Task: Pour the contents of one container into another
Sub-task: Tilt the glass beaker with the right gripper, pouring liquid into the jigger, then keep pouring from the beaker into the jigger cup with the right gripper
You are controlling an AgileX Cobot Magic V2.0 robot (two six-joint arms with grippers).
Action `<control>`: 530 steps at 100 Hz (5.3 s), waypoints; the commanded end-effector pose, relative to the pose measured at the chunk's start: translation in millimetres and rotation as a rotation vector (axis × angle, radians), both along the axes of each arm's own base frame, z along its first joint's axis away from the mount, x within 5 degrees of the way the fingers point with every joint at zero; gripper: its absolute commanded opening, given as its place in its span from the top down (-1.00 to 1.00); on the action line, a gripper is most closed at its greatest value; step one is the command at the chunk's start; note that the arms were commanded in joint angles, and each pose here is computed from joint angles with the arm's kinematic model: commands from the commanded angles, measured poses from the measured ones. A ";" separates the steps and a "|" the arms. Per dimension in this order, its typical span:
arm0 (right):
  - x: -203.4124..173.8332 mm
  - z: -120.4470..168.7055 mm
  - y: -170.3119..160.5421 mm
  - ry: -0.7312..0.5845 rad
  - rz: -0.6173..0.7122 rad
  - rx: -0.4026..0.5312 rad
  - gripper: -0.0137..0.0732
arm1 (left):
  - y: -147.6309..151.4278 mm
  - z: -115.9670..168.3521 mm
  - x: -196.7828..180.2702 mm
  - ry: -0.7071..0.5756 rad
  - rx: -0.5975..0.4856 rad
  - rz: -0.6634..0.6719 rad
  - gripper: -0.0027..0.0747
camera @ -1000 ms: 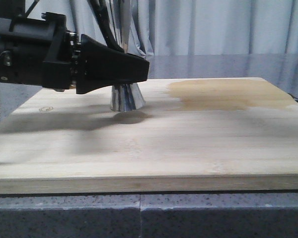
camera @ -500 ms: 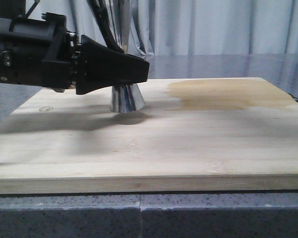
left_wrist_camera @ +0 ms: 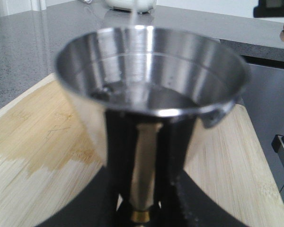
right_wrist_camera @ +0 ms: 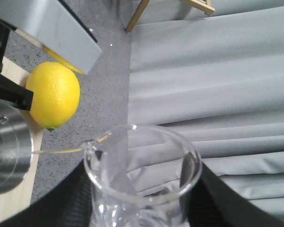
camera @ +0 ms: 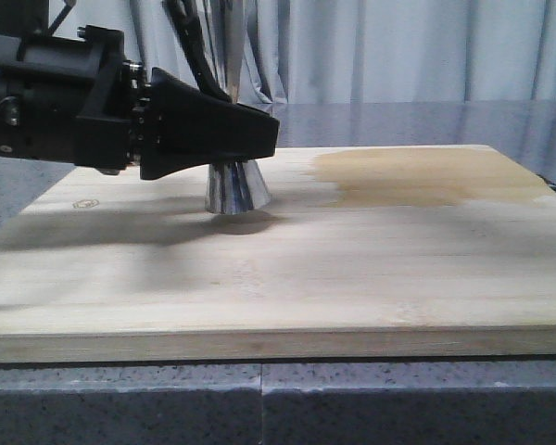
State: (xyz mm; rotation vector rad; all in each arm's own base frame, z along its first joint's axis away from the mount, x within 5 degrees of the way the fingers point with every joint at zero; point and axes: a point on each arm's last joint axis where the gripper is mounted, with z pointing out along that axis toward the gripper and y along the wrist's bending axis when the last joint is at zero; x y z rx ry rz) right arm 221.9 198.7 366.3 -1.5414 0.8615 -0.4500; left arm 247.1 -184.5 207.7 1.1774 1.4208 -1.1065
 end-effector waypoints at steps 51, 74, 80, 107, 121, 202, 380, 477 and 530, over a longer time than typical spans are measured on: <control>-5.8 21.5 -2.4 -0.071 0.022 0.023 0.29 | -2.6 35.0 -13.2 -0.045 -0.209 -0.120 0.93; -5.8 21.5 -2.4 -0.078 0.023 0.015 0.29 | -2.6 34.4 -13.9 -0.047 -0.203 -0.128 0.93; -5.8 21.4 -2.4 -0.081 0.024 0.011 0.29 | -2.6 34.4 -13.9 -0.047 -0.203 -0.128 0.93; -6.0 21.4 -2.1 -0.089 0.030 0.003 0.29 | -2.6 34.2 -14.1 -0.047 -0.201 -0.130 0.93; -6.1 21.4 -2.1 -0.091 0.031 0.000 0.29 | -2.6 34.1 -14.2 -0.046 -0.200 -0.132 0.93; -7.2 21.4 -0.9 -0.104 0.051 -0.011 0.29 | -2.7 32.6 -15.7 -0.023 -0.184 -0.147 0.93; -7.8 21.2 -0.4 -0.131 0.066 -0.043 0.29 | -6.6 42.0 -11.0 -0.023 -0.142 -0.205 0.93; -7.5 20.6 -0.8 -0.187 0.073 -0.110 0.29 | -6.6 42.0 -11.0 -0.023 -0.142 -0.205 0.93; -7.3 20.3 -1.0 -0.219 0.079 -0.148 0.29 | -6.6 42.0 -11.0 -0.008 -0.142 -0.204 0.93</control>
